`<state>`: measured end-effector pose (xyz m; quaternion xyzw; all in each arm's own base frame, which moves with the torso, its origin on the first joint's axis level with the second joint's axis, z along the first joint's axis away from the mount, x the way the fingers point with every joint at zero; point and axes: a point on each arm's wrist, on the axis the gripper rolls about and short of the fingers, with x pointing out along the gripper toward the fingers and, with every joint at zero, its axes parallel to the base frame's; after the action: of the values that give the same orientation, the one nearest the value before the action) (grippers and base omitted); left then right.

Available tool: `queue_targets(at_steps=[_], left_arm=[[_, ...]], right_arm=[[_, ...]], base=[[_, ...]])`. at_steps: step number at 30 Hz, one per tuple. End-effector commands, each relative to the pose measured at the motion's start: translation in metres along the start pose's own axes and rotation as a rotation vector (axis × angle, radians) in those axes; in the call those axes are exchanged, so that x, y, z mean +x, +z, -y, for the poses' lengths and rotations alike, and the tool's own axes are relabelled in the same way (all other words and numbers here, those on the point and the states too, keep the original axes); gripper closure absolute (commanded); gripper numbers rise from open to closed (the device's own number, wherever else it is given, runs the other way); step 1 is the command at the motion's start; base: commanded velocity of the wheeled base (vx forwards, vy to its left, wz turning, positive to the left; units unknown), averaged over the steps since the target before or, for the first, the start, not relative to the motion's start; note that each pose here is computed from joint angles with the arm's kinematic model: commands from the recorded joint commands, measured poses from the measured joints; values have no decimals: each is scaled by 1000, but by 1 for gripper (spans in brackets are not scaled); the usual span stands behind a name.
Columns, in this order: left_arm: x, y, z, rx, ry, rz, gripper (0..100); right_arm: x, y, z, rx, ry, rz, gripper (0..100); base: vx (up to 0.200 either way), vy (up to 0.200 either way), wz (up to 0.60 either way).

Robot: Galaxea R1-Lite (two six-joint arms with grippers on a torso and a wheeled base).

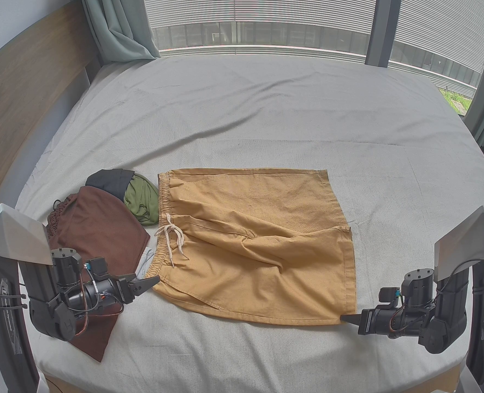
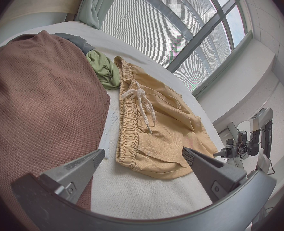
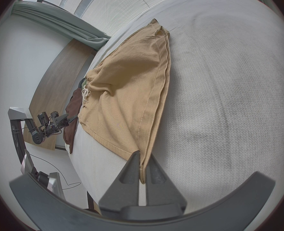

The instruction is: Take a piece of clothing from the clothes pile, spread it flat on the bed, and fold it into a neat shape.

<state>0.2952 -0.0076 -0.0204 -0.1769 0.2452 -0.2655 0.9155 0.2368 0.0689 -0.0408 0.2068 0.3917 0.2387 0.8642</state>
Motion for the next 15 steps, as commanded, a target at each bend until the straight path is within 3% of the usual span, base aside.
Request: queue_targets(at_steps=[1,15], left_arm=[[4,-2,3,-30,-11,-11,0],[21,-12,0,-71,21,-25,0]], right_arm=[[0,0,0,0,0,1,100],[1,1,0,-3,1,3,100]], base=[[0,0,0],[0,0,0]])
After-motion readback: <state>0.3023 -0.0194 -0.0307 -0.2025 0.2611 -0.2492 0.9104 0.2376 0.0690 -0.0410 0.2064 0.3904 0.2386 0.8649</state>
